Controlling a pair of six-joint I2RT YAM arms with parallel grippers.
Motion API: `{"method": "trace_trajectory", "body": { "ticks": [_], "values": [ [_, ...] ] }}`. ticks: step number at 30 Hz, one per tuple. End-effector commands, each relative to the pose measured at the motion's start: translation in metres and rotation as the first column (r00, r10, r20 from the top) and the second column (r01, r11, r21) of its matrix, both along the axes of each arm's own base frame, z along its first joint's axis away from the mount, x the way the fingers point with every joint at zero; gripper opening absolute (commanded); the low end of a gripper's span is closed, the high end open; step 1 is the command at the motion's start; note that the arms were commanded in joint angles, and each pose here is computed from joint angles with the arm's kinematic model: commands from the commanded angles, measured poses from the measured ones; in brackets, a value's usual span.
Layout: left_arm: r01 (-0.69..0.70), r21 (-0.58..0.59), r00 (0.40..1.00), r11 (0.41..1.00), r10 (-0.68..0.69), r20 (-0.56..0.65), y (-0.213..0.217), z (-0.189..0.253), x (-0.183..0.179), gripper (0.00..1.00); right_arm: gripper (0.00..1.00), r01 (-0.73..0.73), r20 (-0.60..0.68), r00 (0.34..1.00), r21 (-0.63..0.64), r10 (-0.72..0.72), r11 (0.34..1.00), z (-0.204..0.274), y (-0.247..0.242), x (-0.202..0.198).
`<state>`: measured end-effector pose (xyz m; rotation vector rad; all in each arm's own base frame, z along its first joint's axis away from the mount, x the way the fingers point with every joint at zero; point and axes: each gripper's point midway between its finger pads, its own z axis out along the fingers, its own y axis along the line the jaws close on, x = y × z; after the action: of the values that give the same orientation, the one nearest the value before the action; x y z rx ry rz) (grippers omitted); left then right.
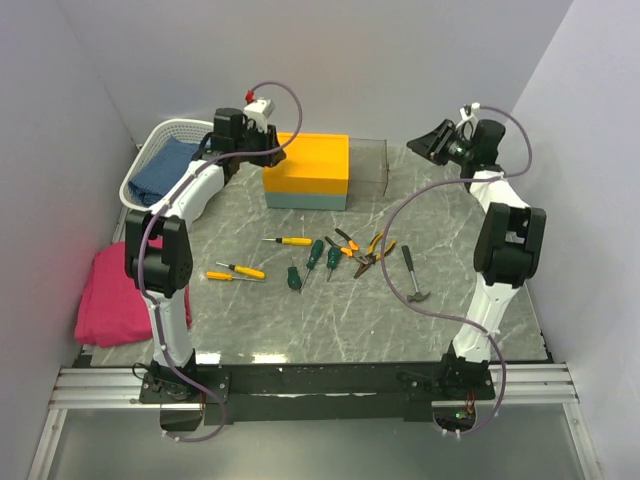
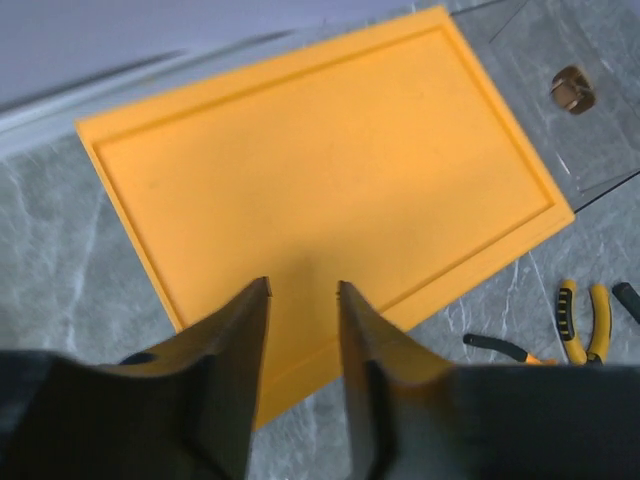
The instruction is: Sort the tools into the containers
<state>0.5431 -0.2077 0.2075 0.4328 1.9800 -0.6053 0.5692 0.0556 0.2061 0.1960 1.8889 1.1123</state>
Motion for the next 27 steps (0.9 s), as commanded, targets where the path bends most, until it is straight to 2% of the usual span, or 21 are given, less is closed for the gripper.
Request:
{"method": "trace_trajectory", "body": {
  "ticks": [1, 2, 3, 4, 5, 7, 8, 9, 11, 12, 13, 16, 19, 21, 22, 23, 25, 26, 27],
  "values": [
    [-0.016, -0.108, 0.981, 0.994, 0.037, 0.189, 0.002, 0.109, -0.009, 0.50, 0.48, -0.123, 0.257, 0.948, -0.248, 0.188, 0.961, 0.075, 0.026, -0.038],
    [-0.025, -0.110, 0.980, 0.994, 0.046, 0.195, 0.004, 0.115, -0.013, 0.58, 0.52, -0.178, 0.225, 0.943, -0.283, 0.245, 0.942, 0.067, 0.033, -0.054],
    [-0.023, -0.109, 0.980, 0.994, 0.045, 0.196, 0.006, 0.118, -0.022, 0.60, 0.54, -0.207, 0.275, 0.903, -0.396, 0.331, 0.895, 0.062, 0.037, -0.064],
    [-0.016, -0.102, 0.980, 0.995, 0.036, 0.197, 0.007, 0.118, -0.028, 0.62, 0.55, -0.248, 0.292, 0.867, -0.451, 0.404, 0.858, 0.063, 0.047, -0.084],
    [-0.007, -0.093, 0.981, 0.996, 0.025, 0.192, 0.008, 0.116, -0.034, 0.64, 0.56, -0.309, 0.284, 0.807, -0.542, 0.517, 0.781, 0.047, 0.054, -0.104],
    [-0.027, -0.083, 0.983, 0.996, 0.041, 0.176, 0.014, 0.110, -0.049, 0.68, 0.56, -0.360, 0.256, 0.748, -0.619, 0.612, 0.698, 0.037, 0.064, -0.132],
    [-0.046, -0.079, 0.984, 0.996, 0.059, 0.170, 0.018, 0.106, -0.053, 0.70, 0.57, -0.458, 0.170, 0.719, -0.613, 0.673, 0.644, 0.020, 0.080, -0.161],
    [-0.087, -0.069, 0.984, 0.994, 0.097, 0.152, 0.027, 0.098, -0.060, 0.71, 0.57, -0.460, 0.164, 0.639, -0.701, 0.751, 0.545, 0.011, 0.088, -0.171],
    [-0.143, -0.072, 0.980, 0.987, 0.151, 0.131, 0.039, 0.090, -0.067, 0.73, 0.57, -0.536, 0.088, 0.547, -0.727, 0.833, 0.429, -0.008, 0.116, -0.206],
    [-0.193, -0.078, 0.975, 0.978, 0.200, 0.096, 0.049, 0.080, -0.076, 0.73, 0.57, -0.530, 0.089, 0.508, -0.752, 0.857, 0.392, -0.009, 0.125, -0.216],
    [-0.216, -0.080, 0.972, 0.973, 0.222, 0.080, 0.055, 0.074, -0.081, 0.73, 0.58, -0.547, 0.053, 0.500, -0.754, 0.865, 0.363, -0.023, 0.130, -0.225],
    [-0.261, -0.064, 0.965, 0.963, 0.261, 0.006, 0.078, 0.047, -0.103, 0.74, 0.60, -0.539, 0.056, 0.429, -0.785, 0.902, 0.305, -0.027, 0.163, -0.240],
    [-0.322, -0.001, 0.946, 0.947, 0.322, -0.038, 0.110, 0.025, -0.125, 0.74, 0.64, -0.530, 0.075, 0.379, -0.799, 0.922, 0.283, -0.019, 0.204, -0.243],
    [-0.374, 0.010, 0.926, 0.927, 0.374, -0.056, 0.135, 0.018, -0.138, 0.74, 0.65, -0.551, 0.075, 0.410, -0.774, 0.909, 0.312, -0.020, 0.226, -0.237],
    [-0.397, 0.014, 0.916, 0.918, 0.397, -0.063, 0.144, 0.016, -0.142, 0.73, 0.65, -0.552, 0.083, 0.395, -0.775, 0.915, 0.308, -0.015, 0.244, -0.239],
    [-0.428, 0.024, 0.900, 0.903, 0.429, -0.072, 0.158, 0.008, -0.146, 0.73, 0.65, -0.545, 0.072, 0.410, -0.780, 0.909, 0.308, -0.018, 0.251, -0.236],
    [-0.452, 0.031, 0.890, 0.891, 0.453, -0.054, 0.166, 0.013, -0.154, 0.74, 0.65, -0.543, 0.039, 0.405, -0.794, 0.913, 0.275, -0.033, 0.270, -0.237],
    [-0.490, 0.035, 0.871, 0.871, 0.491, -0.033, 0.181, 0.020, -0.158, 0.74, 0.64, -0.534, -0.003, 0.468, -0.798, 0.884, 0.279, -0.042, 0.271, -0.231],
    [-0.502, 0.035, 0.864, 0.864, 0.502, -0.026, 0.185, 0.023, -0.160, 0.74, 0.64, -0.548, -0.032, 0.492, -0.788, 0.870, 0.281, -0.052, 0.275, -0.230]
  ]
}}
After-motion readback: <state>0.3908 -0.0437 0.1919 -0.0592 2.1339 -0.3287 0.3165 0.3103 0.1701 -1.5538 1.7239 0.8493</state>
